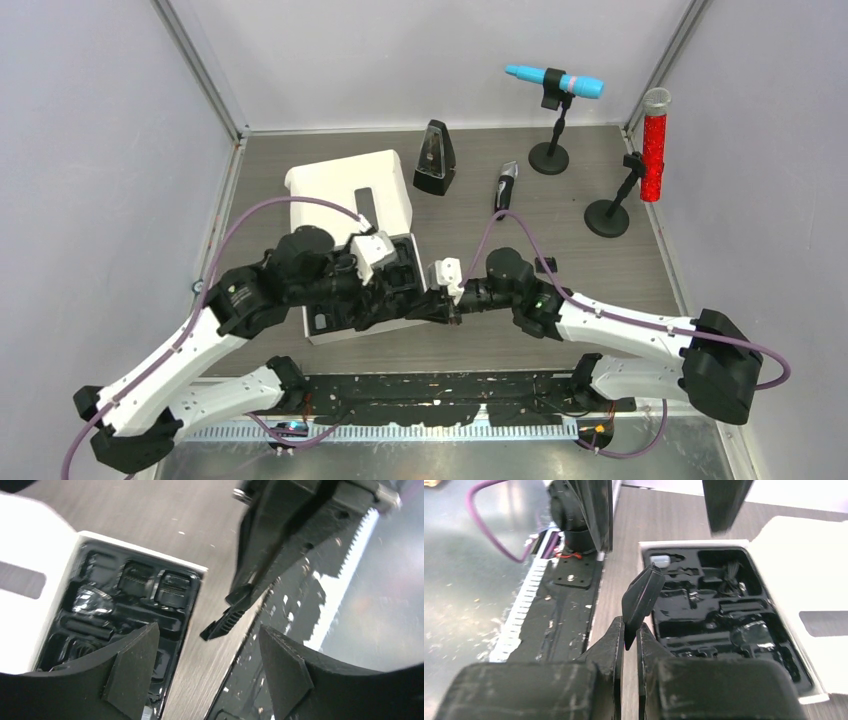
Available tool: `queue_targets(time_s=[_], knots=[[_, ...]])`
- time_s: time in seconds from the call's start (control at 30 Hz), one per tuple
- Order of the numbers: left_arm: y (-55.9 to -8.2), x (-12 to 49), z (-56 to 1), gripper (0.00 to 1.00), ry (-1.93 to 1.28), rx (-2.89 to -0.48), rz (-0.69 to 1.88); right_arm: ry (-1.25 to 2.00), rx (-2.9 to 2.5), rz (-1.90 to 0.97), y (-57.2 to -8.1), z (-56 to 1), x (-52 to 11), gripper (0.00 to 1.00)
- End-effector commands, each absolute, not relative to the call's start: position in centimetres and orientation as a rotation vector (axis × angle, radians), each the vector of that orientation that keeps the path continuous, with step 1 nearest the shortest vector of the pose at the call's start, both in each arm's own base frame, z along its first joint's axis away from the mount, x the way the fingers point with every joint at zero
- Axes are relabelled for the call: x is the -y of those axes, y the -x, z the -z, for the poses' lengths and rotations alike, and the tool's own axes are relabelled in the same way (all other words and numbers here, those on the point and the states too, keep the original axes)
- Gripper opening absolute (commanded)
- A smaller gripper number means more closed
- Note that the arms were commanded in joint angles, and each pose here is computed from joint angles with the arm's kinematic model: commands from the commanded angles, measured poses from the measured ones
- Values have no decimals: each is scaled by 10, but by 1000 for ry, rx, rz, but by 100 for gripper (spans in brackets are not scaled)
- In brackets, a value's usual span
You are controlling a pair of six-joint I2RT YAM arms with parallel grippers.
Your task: Sort the hair-cutting tools
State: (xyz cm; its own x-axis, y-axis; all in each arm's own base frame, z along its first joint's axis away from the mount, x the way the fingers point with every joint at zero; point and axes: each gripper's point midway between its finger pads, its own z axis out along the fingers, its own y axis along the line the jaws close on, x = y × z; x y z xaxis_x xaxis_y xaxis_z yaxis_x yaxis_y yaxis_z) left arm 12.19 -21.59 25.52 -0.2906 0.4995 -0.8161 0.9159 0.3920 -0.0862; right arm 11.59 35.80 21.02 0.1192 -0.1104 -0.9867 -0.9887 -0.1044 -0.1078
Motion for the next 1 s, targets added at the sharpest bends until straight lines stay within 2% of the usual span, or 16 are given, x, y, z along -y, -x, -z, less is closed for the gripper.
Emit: queue_targets(time_s=[0.0,0.1,0.3,0.63,0.83,0.97], knots=[[-172,202,-295,79,-688,-1876,627,1133,-1152,-1005,-155,-247,-356,5],[-186,194,-299,80,-356,-1896,675,964,-1183,-990,-171,-256,-350,5],[-191,217,-297,80,-132,-1845,902,702,-1174,-1007,-189,-276,-336,5],[-201,239,-295,77,-79,-1862,978,600,-1215,-1038,-192,-276,-330,5],[-205,246,-296,65,-63,-1849,1001,590,-1237,-1030,-194,-273,-330,5],[-204,247,-300,62,-71,-1826,997,586,-1250,-1022,-196,-270,-330,5]])
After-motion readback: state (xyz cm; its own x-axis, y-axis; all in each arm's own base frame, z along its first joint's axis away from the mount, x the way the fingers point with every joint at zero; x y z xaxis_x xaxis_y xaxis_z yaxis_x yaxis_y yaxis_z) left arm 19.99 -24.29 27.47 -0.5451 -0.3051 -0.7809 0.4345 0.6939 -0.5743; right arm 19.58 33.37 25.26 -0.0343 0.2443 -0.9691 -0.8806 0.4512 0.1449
